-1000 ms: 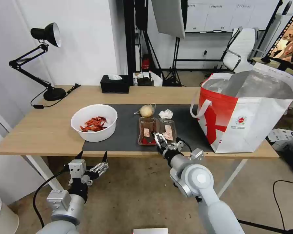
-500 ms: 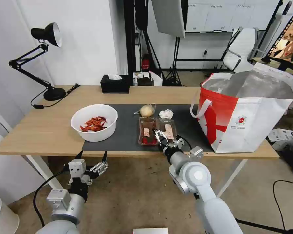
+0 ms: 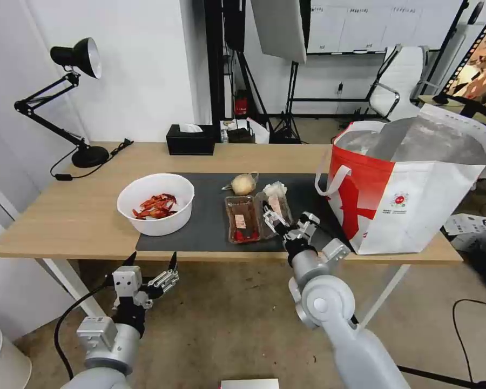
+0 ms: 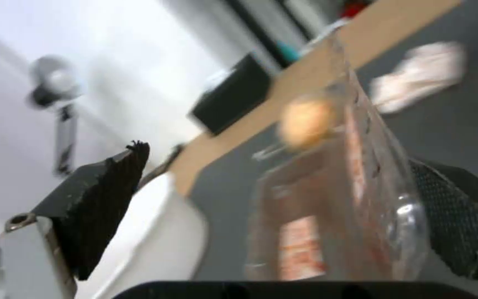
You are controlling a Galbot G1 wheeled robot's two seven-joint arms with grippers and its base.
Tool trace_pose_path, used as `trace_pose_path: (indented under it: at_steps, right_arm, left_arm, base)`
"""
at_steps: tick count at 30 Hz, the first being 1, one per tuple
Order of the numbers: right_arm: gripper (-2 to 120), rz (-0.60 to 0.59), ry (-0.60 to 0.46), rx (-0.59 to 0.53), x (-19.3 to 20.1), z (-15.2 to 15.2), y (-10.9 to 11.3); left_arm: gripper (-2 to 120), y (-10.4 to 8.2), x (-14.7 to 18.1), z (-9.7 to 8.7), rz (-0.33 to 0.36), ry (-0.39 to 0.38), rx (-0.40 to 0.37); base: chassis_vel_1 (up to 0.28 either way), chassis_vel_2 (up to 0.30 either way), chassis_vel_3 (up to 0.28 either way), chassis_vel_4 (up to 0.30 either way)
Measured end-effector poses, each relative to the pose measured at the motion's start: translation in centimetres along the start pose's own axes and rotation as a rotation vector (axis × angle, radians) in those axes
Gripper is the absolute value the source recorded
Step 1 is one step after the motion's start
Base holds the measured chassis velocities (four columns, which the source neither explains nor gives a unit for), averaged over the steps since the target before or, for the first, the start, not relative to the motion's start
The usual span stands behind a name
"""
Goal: Pick up the trash from the table and place it into the takeout bag.
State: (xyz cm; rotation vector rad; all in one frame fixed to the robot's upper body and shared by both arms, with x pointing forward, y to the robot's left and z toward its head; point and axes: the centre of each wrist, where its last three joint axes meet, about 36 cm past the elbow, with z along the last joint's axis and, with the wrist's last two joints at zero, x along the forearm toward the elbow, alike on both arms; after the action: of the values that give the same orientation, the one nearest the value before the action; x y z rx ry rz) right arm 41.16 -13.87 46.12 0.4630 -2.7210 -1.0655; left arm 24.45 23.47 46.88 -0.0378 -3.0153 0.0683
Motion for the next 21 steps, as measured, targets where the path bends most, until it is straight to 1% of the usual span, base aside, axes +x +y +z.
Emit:
trace_pose_path:
  at_steps: [1,3,4,5,7,8,9,10,12,17,19,20,21]
  right_arm:
    - [100,0.0,0.0,0.0,0.0,0.0,0.0]
    - [100,-0.056,0.069,-0.026,-1.1,-0.1,0.7]
    - [100,-0.053,0.112,-0.053,-2.0,-0.1,1.0]
    - [100,-0.053,0.112,-0.053,-2.0,-0.1,1.0]
    - [100,-0.011,0.183,-0.114,-3.3,-0.2,1.4]
    - [100,0.04,0.255,-0.192,-4.3,-0.7,1.5]
    - [100,0.04,0.255,-0.192,-4.3,-0.7,1.5]
    - [100,0.059,0.276,-0.231,-4.7,-1.0,1.6]
    - [100,0.072,0.288,-0.289,-5.0,-1.9,1.4]
    - [100,0.044,0.268,-0.329,-4.9,-3.4,1.3]
    - [100,0.024,0.256,-0.326,-5.0,-3.8,1.3]
    - [100,-0.005,0.231,-0.296,-5.3,-4.4,1.2]
    - [100,-0.025,0.208,-0.242,-5.6,-4.7,1.0]
  left_arm:
    - [100,0.0,0.0,0.0,0.0,0.0,0.0]
    - [100,0.0,0.2,-0.1,-0.003,-0.003,0.0]
    - [100,0.1,0.3,-0.1,-0.004,-0.002,-0.001]
    - [100,0.1,0.3,-0.1,-0.004,-0.002,-0.001]
    - [100,0.1,0.4,-0.2,-0.006,-0.003,-0.001]
    - [100,0.1,0.5,-0.3,-0.007,-0.004,-0.001]
    - [100,0.1,0.5,-0.3,-0.007,-0.004,-0.001]
    - [100,0.1,0.6,-0.3,-0.008,-0.004,-0.002]
    - [100,0.1,0.7,-0.4,-0.009,-0.006,-0.002]
    - [100,0.1,0.7,-0.5,-0.009,-0.008,-0.003]
    - [100,0.1,0.7,-0.5,-0.008,-0.009,-0.003]
    - [100,0.1,0.7,-0.6,-0.008,-0.01,-0.003]
    - [100,0.2,0.7,-0.6,-0.008,-0.011,-0.003]
  base:
    - [0.0,0.0,0.0,0.0]
    - [0.0,0.0,0.0,0.0]
    - [0.0,0.0,0.0,0.0]
    - [0.0,0.0,0.0,0.0]
    - [0.0,0.0,0.0,0.0]
    - [0.0,0.0,0.0,0.0]
    - [0.0,0.0,0.0,0.0]
    - [0.0,0.0,0.0,0.0]
    - [0.0,0.0,0.0,0.0]
    - [0.0,0.0,0.0,0.0]
    - [0.0,0.0,0.0,0.0]
    - [0.0,0.0,0.0,0.0]
    - [0.0,0.0,0.0,0.0]
